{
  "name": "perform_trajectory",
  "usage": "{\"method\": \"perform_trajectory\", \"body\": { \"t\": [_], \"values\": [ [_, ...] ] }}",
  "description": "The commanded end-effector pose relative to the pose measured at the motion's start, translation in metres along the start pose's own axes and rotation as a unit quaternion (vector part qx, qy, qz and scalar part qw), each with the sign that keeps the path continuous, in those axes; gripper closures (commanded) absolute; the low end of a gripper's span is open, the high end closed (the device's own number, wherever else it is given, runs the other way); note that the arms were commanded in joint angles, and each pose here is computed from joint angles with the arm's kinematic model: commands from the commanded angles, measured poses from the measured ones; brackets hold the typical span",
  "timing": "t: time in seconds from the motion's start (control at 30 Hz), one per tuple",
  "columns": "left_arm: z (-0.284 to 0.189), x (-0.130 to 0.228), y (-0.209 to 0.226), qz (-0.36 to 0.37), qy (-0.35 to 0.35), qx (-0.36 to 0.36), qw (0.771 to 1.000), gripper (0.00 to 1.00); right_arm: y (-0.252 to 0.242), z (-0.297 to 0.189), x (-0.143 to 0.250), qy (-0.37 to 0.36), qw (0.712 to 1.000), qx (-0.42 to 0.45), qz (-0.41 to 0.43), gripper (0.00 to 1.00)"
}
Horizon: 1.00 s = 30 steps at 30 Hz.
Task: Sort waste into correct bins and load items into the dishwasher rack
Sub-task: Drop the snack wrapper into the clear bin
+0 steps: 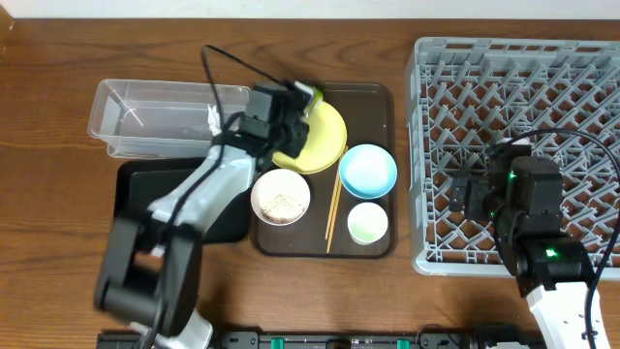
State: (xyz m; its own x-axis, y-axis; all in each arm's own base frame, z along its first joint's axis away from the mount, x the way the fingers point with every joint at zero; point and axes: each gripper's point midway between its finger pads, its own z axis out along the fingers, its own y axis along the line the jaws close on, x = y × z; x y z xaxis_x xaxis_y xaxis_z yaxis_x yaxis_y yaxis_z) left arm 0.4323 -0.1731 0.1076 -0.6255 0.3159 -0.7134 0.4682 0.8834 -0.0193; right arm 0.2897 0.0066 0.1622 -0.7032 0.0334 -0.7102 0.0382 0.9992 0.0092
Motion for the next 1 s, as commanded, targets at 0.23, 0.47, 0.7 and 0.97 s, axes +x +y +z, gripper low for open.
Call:
{"method": "perform_trajectory", "body": {
  "t": [0.23, 0.47, 0.7, 0.97],
  "values": [
    [-0.077, -0.016, 0.126, -0.358, -0.101, -0.21, 0.904, 0.94, 0.002, -0.004, -0.008, -0.01, 1.0, -0.003, 0.005, 0.01],
    [-0.078, 0.038, 0.17, -0.52, -0.071, -0.255, 0.812, 0.94, 0.002, -0.004, -0.008, -0.01, 1.0, -0.003, 0.005, 0.01],
    [-0.071, 0.05, 0.176, -0.525, -0.056, -0.264, 0.807, 0.62, 0.002, -0.004, -0.008, -0.01, 1.0, -0.003, 0.005, 0.01],
    [-0.085, 0.032, 0.17, -0.452, -0.06, -0.255, 0.853, 0.38, 0.002, -0.004, -0.008, -0.01, 1.0, -0.003, 0.005, 0.01]
  ]
}}
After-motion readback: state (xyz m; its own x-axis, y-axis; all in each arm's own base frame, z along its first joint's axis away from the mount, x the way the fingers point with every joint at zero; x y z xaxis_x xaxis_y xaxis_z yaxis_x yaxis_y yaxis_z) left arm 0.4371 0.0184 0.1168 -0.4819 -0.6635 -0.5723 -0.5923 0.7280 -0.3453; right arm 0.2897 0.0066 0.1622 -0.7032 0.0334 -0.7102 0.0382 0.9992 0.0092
